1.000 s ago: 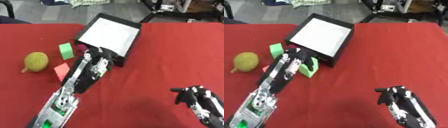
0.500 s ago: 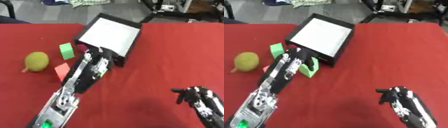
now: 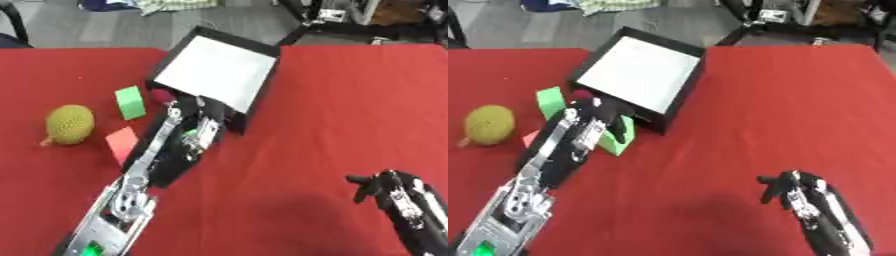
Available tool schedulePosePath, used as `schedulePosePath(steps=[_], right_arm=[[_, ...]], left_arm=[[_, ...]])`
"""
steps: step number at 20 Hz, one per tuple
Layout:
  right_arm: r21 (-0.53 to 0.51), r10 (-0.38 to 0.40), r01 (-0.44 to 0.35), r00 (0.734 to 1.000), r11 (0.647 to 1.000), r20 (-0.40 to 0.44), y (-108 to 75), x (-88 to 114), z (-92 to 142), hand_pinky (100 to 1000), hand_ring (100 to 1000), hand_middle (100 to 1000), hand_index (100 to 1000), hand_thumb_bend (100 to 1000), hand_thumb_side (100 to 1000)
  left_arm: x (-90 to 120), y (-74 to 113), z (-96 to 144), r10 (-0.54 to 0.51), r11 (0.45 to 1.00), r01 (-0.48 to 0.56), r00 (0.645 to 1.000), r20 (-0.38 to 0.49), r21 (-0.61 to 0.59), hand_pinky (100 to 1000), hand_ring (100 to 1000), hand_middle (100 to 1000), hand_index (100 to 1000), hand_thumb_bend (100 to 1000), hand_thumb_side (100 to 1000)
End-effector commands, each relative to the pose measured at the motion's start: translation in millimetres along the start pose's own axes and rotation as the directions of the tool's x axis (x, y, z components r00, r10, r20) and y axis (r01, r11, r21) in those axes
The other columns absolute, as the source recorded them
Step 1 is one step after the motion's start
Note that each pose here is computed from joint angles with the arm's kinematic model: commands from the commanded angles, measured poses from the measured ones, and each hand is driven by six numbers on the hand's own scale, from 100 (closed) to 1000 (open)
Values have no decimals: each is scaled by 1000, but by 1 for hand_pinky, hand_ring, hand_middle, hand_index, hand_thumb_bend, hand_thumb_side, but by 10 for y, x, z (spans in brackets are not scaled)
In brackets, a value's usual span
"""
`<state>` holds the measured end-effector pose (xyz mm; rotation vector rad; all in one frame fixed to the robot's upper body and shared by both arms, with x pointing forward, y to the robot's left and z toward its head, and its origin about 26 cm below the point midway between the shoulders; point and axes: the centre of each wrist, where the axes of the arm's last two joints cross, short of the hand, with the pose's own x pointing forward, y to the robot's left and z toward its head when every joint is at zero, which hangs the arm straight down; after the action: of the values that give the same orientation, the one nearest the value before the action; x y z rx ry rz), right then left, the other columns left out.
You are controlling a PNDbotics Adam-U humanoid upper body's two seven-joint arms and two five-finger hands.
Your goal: Pick up objects on the table and place them in the box.
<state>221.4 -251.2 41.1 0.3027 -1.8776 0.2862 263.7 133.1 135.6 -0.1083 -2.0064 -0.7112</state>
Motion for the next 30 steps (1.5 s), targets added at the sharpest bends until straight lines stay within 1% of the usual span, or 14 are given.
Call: schedulePosePath(steps=[1, 5, 12, 16, 18, 20, 21, 23, 24, 26, 28, 30], right_arm=[[3, 14, -14, 1000, 1000, 7, 1, 42, -21, 795, 437, 217, 448, 100, 558], [0, 13, -13, 1000, 1000, 4, 1, 42, -18, 795, 435, 216, 446, 100, 561], [6, 14, -14, 1000, 1000, -1, 3, 38, -18, 796, 436, 216, 445, 100, 577], [10, 14, -14, 1000, 1000, -12, 7, 27, -17, 798, 437, 217, 445, 100, 620], [10, 13, -13, 1000, 1000, -23, 9, 14, -12, 799, 437, 218, 445, 100, 679], [9, 12, -12, 999, 1000, -33, 10, 5, -11, 800, 437, 218, 445, 100, 687], [8, 12, -11, 999, 1000, -34, 11, 5, -11, 800, 437, 218, 445, 100, 709], [6, 8, -8, 999, 1000, -37, 14, 5, -13, 800, 437, 218, 445, 100, 718], [6, 7, -6, 999, 1000, -39, 15, 6, -13, 801, 437, 218, 445, 100, 731], [7, 5, -5, 999, 1000, -42, 18, 7, -14, 801, 437, 218, 445, 100, 744], [5, 6, -5, 999, 1000, -47, 18, 6, -13, 802, 438, 219, 446, 100, 775], [3, 6, -6, 999, 1000, -50, 20, 6, -16, 802, 438, 219, 446, 100, 778]], left_arm=[[72, 37, -22, -44, 999, 44, 999, 23, -18, 517, 433, 434, 665, 100, 821], [73, 39, -23, -54, 998, 54, 998, 14, -13, 516, 433, 434, 665, 100, 821], [76, 29, -25, -38, 999, 39, 999, 30, -25, 518, 433, 435, 665, 100, 805], [74, 31, -21, -39, 999, 40, 999, 29, -29, 517, 432, 434, 664, 100, 792], [70, 40, -17, -47, 998, 47, 999, 26, -30, 516, 432, 434, 664, 100, 789], [63, 52, -10, -56, 998, 56, 998, 17, -27, 517, 432, 434, 664, 100, 789], [61, 56, -8, -59, 998, 59, 998, 15, -25, 517, 432, 434, 665, 100, 784], [61, 58, -9, -62, 998, 63, 998, 18, -24, 517, 432, 433, 664, 100, 758], [62, 56, -10, -63, 998, 64, 998, 20, -26, 517, 432, 433, 664, 100, 726], [62, 53, -9, -69, 997, 69, 997, 23, -31, 516, 433, 434, 661, 100, 715], [59, 52, -5, -74, 997, 74, 997, 21, -32, 515, 432, 433, 657, 100, 698], [55, 53, -1, -79, 996, 79, 997, 14, -31, 514, 431, 432, 655, 100, 685]])
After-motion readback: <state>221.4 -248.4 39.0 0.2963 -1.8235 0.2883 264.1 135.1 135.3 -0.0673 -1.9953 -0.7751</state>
